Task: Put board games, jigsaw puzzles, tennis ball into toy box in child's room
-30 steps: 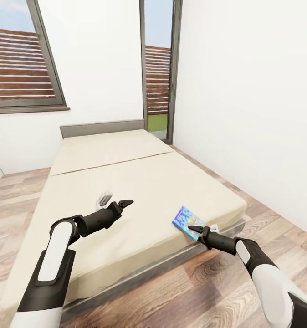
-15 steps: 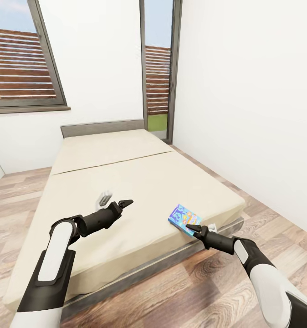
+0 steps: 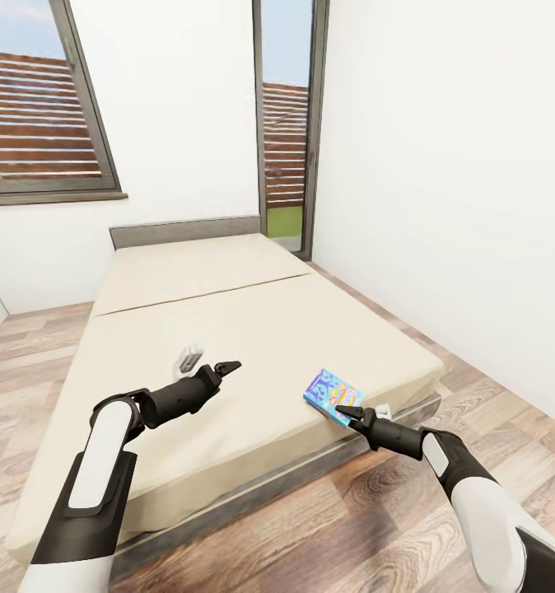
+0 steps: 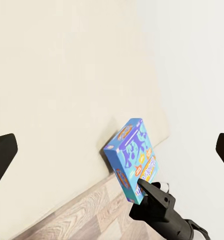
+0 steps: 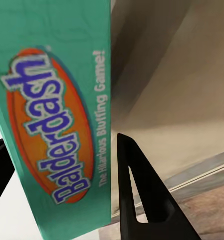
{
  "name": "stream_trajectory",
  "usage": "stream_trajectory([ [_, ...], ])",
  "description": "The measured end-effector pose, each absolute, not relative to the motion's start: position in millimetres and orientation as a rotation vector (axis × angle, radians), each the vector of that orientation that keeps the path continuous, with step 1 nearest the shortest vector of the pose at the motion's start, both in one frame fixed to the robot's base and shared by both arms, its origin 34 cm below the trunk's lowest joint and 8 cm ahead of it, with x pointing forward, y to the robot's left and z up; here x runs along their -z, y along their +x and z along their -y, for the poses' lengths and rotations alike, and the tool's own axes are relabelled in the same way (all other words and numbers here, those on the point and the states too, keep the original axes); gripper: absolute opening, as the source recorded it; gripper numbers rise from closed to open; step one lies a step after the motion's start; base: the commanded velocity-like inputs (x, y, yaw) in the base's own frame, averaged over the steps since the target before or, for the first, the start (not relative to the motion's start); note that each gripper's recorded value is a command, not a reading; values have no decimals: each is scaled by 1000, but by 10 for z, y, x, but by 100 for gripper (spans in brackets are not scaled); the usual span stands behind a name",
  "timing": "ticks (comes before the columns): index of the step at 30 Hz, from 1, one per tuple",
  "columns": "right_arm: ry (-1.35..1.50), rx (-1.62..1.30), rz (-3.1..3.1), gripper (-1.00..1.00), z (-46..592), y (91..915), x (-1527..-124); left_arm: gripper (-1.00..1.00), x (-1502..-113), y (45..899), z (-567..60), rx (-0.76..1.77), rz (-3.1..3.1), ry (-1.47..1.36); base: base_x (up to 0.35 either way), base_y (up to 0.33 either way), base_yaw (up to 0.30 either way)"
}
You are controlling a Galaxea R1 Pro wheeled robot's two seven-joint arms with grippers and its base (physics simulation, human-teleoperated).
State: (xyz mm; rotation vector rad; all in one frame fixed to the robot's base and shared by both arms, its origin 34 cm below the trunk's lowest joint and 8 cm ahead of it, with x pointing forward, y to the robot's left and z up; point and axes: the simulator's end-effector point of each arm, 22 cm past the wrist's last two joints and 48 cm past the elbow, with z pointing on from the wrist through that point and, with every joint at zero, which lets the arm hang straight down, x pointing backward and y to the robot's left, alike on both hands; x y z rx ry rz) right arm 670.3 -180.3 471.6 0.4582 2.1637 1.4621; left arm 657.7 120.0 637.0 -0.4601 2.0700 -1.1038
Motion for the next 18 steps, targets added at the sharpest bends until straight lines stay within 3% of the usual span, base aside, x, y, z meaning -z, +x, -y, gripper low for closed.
stream_trajectory([
  [18,442,-1491,-2132,-100,1834,6702,-4797,100,-6370,6576,-1194,1104,-2071,-458,0,0,0],
])
